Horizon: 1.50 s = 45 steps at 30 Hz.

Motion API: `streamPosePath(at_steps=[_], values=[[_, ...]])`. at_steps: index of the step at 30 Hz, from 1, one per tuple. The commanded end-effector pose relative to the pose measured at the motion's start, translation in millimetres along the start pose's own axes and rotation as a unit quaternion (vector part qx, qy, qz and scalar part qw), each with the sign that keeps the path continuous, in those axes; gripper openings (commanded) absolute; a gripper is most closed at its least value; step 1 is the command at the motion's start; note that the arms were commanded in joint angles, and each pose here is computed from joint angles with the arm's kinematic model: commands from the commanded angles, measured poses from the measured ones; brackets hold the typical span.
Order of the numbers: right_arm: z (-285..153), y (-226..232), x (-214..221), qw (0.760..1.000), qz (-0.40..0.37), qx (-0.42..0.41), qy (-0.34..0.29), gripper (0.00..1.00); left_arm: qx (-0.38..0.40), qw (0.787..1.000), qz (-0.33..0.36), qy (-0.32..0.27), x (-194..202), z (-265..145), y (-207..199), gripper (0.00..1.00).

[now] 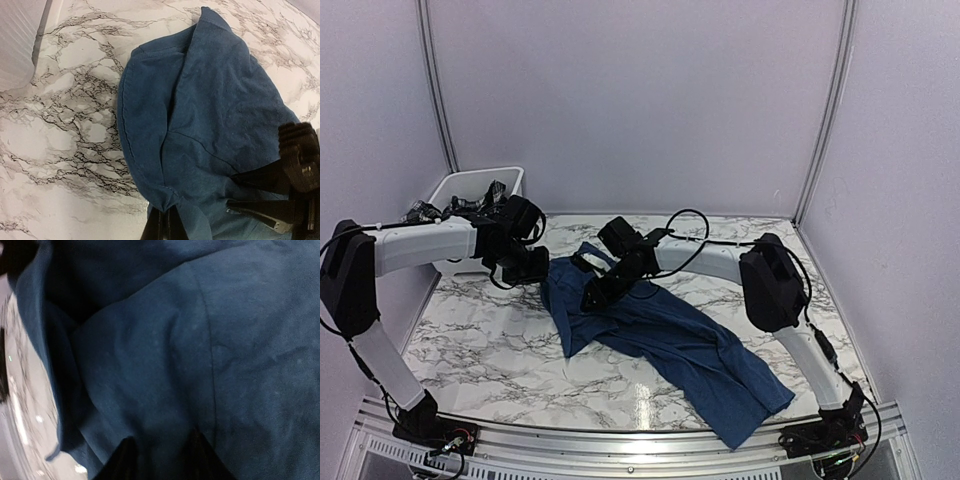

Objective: Fold and stack the mixed laundry pile
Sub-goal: Flatten out the crumpled T-shirt at the center of the board.

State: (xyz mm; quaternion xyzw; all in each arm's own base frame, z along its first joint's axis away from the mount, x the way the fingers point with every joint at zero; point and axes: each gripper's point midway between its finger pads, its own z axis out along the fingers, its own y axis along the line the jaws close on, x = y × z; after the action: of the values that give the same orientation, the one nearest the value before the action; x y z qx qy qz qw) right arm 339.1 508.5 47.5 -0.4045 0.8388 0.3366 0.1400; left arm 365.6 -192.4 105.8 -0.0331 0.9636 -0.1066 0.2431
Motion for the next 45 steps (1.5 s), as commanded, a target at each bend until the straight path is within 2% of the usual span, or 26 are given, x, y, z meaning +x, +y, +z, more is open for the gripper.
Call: streamPosePath(at_steps=[1,3,6,13,20,26,30,35,39,45], values=[[-16,-16,-10,0.999,0.004,0.039,-0.006,0.13,-0.001,1.000,0.001,-0.014,-7,-6,4,0.00],[-31,-25,-15,0.999,0.017,0.045,-0.016,0.00,0.000,1.000,0.002,-0.020,-12,-9,4,0.00],[-75,-40,-35,0.996,0.030,0.058,-0.053,0.00,-0.001,0.999,0.005,-0.032,-20,-15,6,0.00],[-219,-74,-80,0.978,0.060,0.090,-0.176,0.00,-0.002,0.998,0.015,-0.068,-47,-33,7,0.00],[-315,-124,-68,0.957,0.111,0.127,-0.235,0.00,-0.010,0.996,0.020,-0.087,-67,-40,10,0.00],[-369,-153,-51,0.938,0.135,0.178,-0.264,0.00,-0.010,0.995,0.037,-0.090,-70,-42,8,0.00],[-366,-167,-23,0.936,0.172,0.192,-0.240,0.00,0.003,0.996,0.062,-0.062,-55,-32,4,0.00],[-321,-165,55,0.937,0.235,0.183,-0.180,0.00,-0.008,0.995,0.095,-0.027,-28,-13,2,0.00],[-269,-143,147,0.936,0.305,0.148,-0.099,0.00,-0.037,0.983,0.177,0.032,29,12,-11,0.00],[-246,-110,223,0.920,0.366,0.129,-0.057,0.00,-0.075,0.965,0.222,0.115,102,39,6,0.00]])
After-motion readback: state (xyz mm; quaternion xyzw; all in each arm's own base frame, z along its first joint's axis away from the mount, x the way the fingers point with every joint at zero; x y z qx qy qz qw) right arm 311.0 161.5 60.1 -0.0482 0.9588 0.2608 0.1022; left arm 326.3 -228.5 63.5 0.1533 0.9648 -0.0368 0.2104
